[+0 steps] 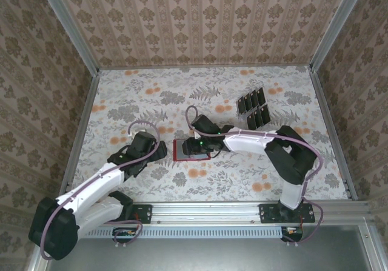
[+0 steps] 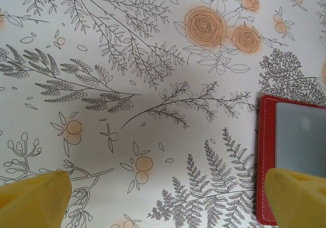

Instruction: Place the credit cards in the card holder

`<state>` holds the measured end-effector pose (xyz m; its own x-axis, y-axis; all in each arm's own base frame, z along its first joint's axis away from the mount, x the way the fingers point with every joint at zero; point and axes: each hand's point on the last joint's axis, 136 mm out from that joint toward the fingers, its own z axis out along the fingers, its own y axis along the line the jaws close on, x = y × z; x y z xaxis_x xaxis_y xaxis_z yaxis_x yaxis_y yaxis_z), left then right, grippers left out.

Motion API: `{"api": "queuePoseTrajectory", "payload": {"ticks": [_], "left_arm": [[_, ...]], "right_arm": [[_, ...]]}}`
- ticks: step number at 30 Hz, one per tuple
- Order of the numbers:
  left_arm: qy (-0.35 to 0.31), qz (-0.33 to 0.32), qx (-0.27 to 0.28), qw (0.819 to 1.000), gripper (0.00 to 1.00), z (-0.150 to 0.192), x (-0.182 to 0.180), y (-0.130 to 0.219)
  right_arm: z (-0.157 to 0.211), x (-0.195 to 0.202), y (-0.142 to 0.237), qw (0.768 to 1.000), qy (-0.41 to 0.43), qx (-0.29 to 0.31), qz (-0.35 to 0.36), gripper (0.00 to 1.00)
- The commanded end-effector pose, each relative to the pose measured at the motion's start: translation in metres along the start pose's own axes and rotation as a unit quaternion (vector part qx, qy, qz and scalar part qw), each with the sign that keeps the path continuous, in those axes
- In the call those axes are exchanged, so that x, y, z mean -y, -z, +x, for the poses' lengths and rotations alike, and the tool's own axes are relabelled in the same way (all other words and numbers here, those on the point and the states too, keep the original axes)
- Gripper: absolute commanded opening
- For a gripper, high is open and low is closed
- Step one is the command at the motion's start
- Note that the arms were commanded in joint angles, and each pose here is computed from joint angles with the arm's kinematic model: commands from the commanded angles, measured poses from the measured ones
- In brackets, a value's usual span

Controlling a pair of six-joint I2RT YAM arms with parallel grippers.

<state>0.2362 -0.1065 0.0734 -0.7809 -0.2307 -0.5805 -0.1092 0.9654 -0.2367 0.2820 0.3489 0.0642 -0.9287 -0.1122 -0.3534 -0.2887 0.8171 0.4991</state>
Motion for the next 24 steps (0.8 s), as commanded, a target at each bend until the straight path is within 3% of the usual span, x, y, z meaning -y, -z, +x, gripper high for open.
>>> {"api": "queuePoseTrajectory", "payload": {"ticks": [1,6,10,16,24], "left_arm": [[-0.013,0.019,0.009,1.000,1.00,-0.014,0.014,0.003],[-0.033,0.026,-0.005,0.999,1.00,-0.017,0.025,-0.003],[-0.049,0.030,-0.019,0.998,1.00,-0.021,0.034,-0.010],[-0.067,0.034,-0.032,0.997,1.00,-0.029,0.050,-0.023],[-0.068,0.043,-0.044,0.996,1.00,-0.032,0.065,-0.039]], "right_arm": [[-0.046,-0.017,0.068,0.998,0.026,0.063,0.001,0.49],[-0.079,0.053,0.131,0.981,-0.004,0.129,0.145,0.49],[-0.086,0.122,0.175,0.949,-0.030,0.155,0.273,0.48],[-0.081,0.174,0.199,0.929,-0.059,0.135,0.339,0.47],[-0.065,0.211,0.188,0.925,-0.081,0.049,0.368,0.44]]}}
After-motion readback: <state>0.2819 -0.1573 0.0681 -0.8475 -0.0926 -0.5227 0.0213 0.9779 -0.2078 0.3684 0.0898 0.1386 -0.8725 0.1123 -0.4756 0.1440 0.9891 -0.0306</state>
